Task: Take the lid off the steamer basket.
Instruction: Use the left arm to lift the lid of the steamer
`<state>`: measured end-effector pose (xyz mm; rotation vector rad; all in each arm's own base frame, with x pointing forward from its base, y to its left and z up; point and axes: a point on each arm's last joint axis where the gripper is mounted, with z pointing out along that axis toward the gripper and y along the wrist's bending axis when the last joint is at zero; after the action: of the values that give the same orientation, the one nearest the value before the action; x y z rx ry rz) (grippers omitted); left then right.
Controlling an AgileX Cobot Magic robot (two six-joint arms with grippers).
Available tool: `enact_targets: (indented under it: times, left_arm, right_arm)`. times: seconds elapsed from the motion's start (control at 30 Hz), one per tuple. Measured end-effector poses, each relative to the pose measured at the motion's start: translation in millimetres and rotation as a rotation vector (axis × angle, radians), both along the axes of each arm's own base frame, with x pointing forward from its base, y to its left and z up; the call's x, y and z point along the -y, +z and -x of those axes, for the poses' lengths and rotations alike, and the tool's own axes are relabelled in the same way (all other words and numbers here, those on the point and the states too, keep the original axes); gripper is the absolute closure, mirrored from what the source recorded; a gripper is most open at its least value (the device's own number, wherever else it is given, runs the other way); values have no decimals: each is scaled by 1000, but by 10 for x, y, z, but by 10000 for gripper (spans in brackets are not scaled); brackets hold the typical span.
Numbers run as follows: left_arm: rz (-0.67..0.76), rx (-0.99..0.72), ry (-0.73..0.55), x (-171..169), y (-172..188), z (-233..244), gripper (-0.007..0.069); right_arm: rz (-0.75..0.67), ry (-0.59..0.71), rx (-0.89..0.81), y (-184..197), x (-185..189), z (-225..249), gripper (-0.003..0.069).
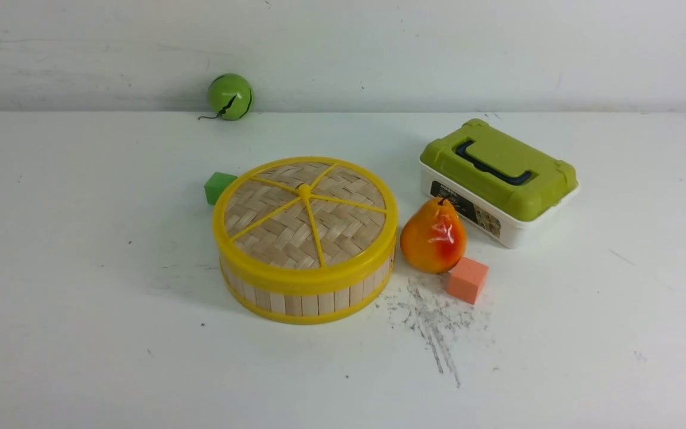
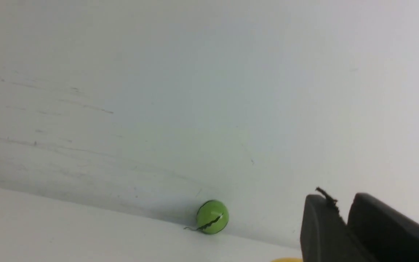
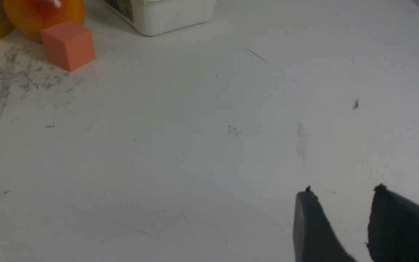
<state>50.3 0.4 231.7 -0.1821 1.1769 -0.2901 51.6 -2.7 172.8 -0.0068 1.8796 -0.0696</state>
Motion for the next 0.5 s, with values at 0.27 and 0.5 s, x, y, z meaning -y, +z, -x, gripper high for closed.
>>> enact_targets:
  times: [0.27,0.5]
  left_arm:
    - [261,-100,-87,-4,45,-6,622]
    - [236,-331,-106,48,477,-114,638]
  right_arm:
    - [0,0,0,0,0,0,419]
    - [0,0,0,0,0,0,419]
